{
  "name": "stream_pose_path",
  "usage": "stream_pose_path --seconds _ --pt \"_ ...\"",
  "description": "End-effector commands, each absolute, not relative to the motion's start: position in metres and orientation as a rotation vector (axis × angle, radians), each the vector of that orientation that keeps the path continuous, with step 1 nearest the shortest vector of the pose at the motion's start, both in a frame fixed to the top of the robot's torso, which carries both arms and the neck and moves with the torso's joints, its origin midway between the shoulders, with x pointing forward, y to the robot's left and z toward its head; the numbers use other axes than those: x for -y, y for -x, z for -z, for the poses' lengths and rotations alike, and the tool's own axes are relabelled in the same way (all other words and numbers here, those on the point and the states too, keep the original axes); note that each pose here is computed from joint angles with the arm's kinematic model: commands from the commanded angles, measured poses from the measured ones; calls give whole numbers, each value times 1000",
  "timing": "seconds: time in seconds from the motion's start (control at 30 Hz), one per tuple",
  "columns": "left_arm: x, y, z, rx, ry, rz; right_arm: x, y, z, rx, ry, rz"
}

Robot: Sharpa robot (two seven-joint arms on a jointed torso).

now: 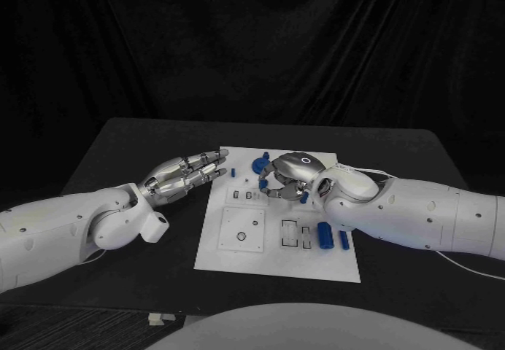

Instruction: Assemble the parts on the task board

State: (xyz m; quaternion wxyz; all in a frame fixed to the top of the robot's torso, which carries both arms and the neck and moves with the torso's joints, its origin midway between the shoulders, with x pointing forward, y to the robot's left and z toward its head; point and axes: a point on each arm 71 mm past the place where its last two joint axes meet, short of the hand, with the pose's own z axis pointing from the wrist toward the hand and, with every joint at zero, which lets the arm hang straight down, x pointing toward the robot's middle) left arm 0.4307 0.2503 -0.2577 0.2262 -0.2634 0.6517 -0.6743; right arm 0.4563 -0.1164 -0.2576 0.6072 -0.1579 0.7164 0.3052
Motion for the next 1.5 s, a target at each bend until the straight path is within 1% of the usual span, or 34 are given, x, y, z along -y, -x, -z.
stream_pose_path --seconds 0.03,0.2,0.9,1.5 --pt "-248 -430 257 -1792 722 1887 116 -457 265 -1705 379 -671" --pt "-247 -430 257 -1793 721 1890 115 -457 269 -1726 384 -662" --pt "-247 -430 257 -1795 721 1891 116 -463 279 -1752 385 -633" --pt "-246 -430 258 -1804 721 1896 116 -465 280 -1750 387 -633"
